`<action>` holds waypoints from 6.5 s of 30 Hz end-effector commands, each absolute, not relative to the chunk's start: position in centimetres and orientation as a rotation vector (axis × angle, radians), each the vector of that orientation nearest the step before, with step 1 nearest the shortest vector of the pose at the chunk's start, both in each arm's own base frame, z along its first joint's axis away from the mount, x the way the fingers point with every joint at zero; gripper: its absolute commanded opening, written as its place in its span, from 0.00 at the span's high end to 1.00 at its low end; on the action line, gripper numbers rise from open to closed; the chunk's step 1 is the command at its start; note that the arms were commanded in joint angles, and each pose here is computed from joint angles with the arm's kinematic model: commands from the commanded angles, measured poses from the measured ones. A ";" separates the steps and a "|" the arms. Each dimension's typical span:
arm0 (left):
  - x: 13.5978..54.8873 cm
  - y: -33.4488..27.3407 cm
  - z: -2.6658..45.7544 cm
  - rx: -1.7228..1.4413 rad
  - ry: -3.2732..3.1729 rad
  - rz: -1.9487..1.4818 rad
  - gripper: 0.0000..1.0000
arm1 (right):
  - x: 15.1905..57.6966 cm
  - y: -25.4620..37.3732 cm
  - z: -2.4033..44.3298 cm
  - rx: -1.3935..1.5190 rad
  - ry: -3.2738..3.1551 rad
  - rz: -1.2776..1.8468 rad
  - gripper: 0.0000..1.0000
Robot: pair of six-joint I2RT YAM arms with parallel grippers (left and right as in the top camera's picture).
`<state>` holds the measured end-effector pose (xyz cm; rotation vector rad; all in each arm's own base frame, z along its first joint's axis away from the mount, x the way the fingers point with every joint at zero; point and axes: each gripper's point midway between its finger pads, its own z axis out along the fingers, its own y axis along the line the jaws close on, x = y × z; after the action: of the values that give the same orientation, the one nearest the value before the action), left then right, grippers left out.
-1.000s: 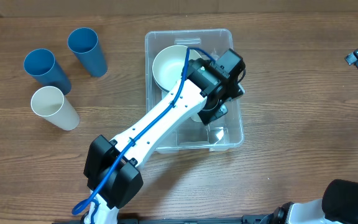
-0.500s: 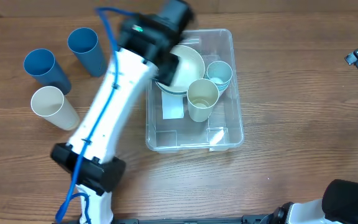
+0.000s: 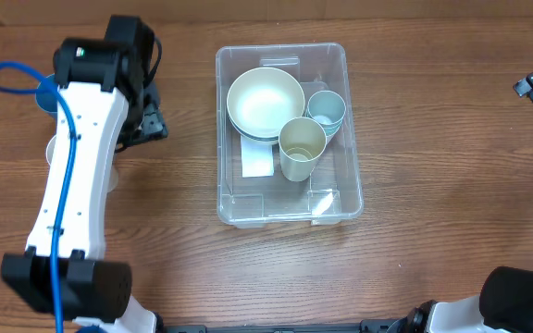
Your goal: Pack container
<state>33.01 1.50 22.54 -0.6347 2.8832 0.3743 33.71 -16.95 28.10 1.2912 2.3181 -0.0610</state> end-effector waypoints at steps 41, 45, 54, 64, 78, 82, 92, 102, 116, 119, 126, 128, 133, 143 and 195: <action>34.3 -9.3 35.0 0.217 2.421 -0.126 0.96 | 33.9 -17.0 28.7 1.285 2.298 -0.061 0.00; 33.9 -13.4 39.6 0.324 2.239 -0.214 0.96 | 33.9 -17.0 28.7 1.285 2.298 -0.061 0.00; 35.1 -21.6 40.2 0.533 2.208 -0.280 0.96 | 33.9 -17.0 28.7 1.285 2.298 -0.061 0.00; 28.8 -28.4 35.5 0.963 2.280 -0.267 0.96 | 33.9 -17.0 28.7 1.285 2.298 -0.061 0.00; 29.4 -29.3 29.6 1.059 2.450 -0.182 0.96 | 33.9 -17.0 28.7 1.285 2.298 -0.061 0.00; 29.8 -29.7 29.2 1.061 2.449 -0.181 0.96 | 33.9 -17.0 28.7 1.285 2.298 -0.061 0.00; 31.5 -29.9 31.4 0.985 2.363 -0.177 0.22 | 33.9 -17.0 28.7 1.285 2.298 -0.061 0.00; 43.9 -5.6 33.2 0.039 2.518 0.044 0.15 | 33.9 -17.0 28.7 1.285 2.298 -0.061 0.00; 55.1 -0.7 14.6 -0.030 2.731 0.083 0.11 | 33.9 -17.0 28.7 1.285 2.298 -0.061 0.00; 55.2 -0.7 14.0 -0.030 2.738 0.085 0.35 | 33.9 -17.0 28.7 1.285 2.298 -0.061 0.00; 54.3 -0.5 13.1 -0.021 2.789 0.106 0.87 | 33.9 -17.0 28.7 1.285 2.298 -0.061 0.00; 54.1 -0.5 13.0 -0.022 2.799 0.107 0.96 | 33.9 -17.0 28.7 1.285 2.298 -0.061 0.00; 52.7 -1.3 16.8 -0.002 2.770 0.094 0.96 | 33.9 -17.0 28.7 1.285 2.298 -0.061 0.00; 35.5 -17.5 39.1 0.581 2.368 -0.222 0.96 | 33.9 -17.0 28.7 1.285 2.298 -0.061 0.00; 32.2 -22.5 21.2 0.685 2.856 -0.059 0.96 | 33.9 -17.0 28.7 1.285 2.298 -0.061 0.00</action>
<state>32.24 -22.84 22.12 0.6924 2.8287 -0.0783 33.70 -16.95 28.10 1.2919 2.3181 -0.0615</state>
